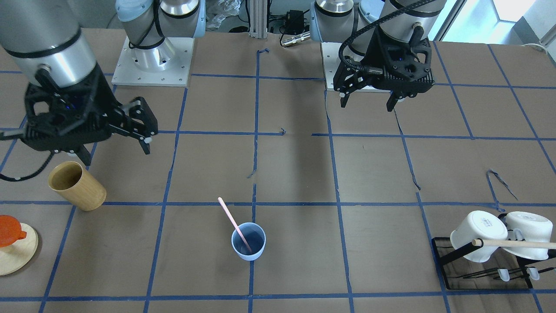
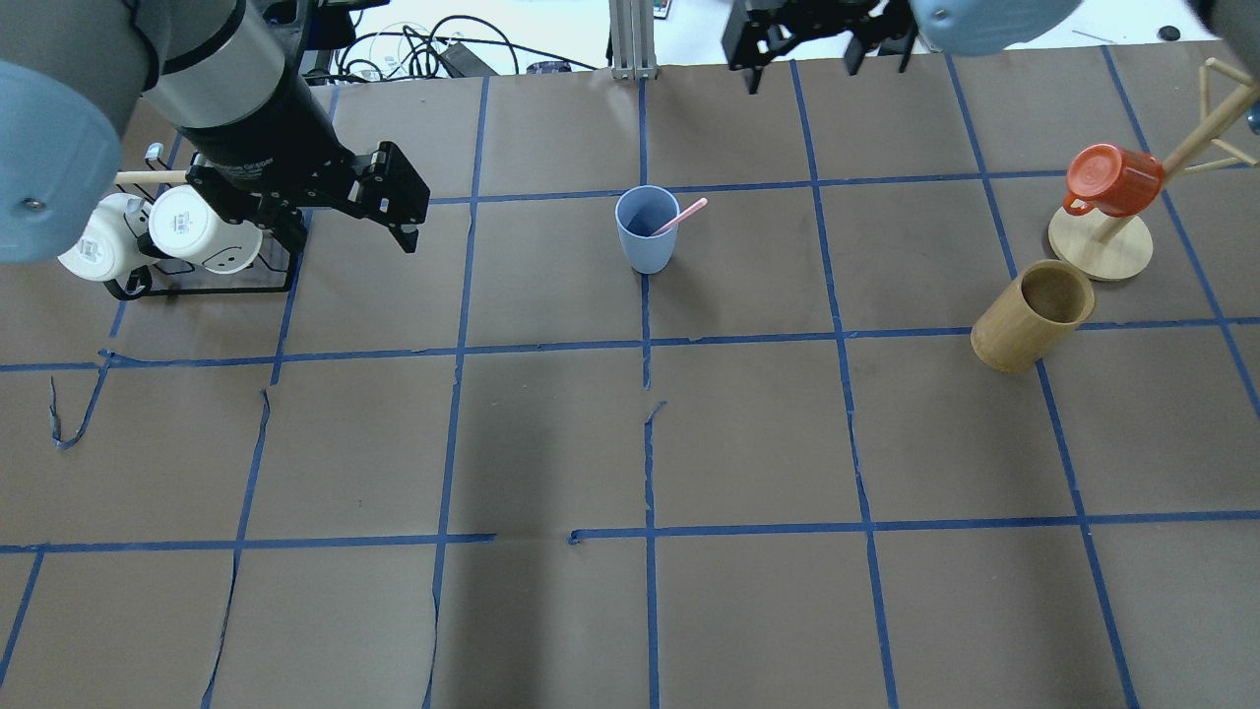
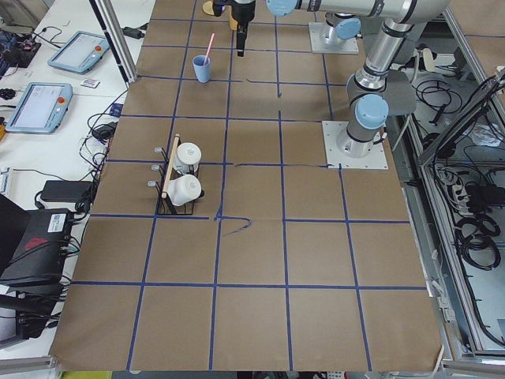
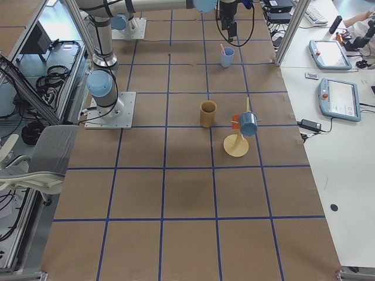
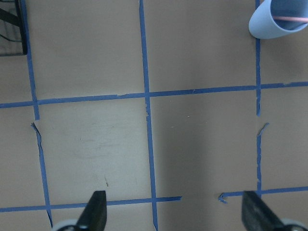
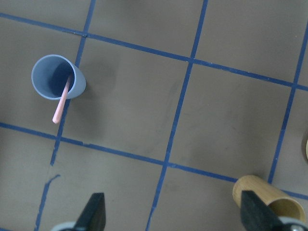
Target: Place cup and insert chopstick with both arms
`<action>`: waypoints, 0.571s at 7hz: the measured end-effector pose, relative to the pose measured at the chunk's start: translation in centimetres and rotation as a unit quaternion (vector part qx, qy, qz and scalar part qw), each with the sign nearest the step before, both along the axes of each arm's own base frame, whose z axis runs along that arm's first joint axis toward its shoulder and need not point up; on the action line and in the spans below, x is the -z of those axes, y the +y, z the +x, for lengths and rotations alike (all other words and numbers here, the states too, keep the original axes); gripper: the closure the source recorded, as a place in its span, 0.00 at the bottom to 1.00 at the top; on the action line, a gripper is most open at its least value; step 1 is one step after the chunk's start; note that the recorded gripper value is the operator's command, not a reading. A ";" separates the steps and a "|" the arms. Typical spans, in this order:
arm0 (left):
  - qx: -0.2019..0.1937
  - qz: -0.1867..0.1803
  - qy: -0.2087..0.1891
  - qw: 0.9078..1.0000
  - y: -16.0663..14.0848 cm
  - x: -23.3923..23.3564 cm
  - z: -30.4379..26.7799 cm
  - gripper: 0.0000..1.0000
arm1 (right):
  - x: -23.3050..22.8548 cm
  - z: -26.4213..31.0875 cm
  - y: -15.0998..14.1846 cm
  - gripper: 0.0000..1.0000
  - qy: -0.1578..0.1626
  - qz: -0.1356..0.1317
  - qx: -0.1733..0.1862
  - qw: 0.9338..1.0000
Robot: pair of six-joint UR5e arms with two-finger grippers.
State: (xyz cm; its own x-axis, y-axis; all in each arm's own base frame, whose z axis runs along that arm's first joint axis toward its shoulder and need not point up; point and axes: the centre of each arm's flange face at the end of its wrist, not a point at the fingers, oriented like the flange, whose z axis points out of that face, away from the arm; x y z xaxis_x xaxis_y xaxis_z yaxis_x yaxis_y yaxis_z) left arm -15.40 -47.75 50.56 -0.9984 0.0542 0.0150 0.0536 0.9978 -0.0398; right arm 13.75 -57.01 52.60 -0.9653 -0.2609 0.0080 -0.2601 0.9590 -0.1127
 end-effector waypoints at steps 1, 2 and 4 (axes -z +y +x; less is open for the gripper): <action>0.000 0.000 0.000 1.000 0.0 0.0 0.0 0.00 | -0.6 -0.9 2.8 0.00 0.001 0.013 -0.005 1.000; 0.000 0.000 0.000 1.000 0.0 0.0 0.0 0.00 | -0.8 -1.0 4.7 0.00 0.000 0.016 -0.006 1.000; 0.000 0.000 0.000 1.000 0.0 0.0 0.0 0.00 | -0.2 -1.0 5.8 0.00 -0.005 0.021 0.004 1.000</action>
State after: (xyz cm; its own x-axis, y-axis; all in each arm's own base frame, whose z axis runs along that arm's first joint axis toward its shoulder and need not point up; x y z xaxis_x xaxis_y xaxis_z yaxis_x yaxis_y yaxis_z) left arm -15.39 -47.76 50.60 -0.9984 0.0549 0.0144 0.0543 0.9977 -0.0405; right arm 12.77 -51.23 52.81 -0.9672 -0.2537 -0.0116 -0.2521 0.9648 -0.0750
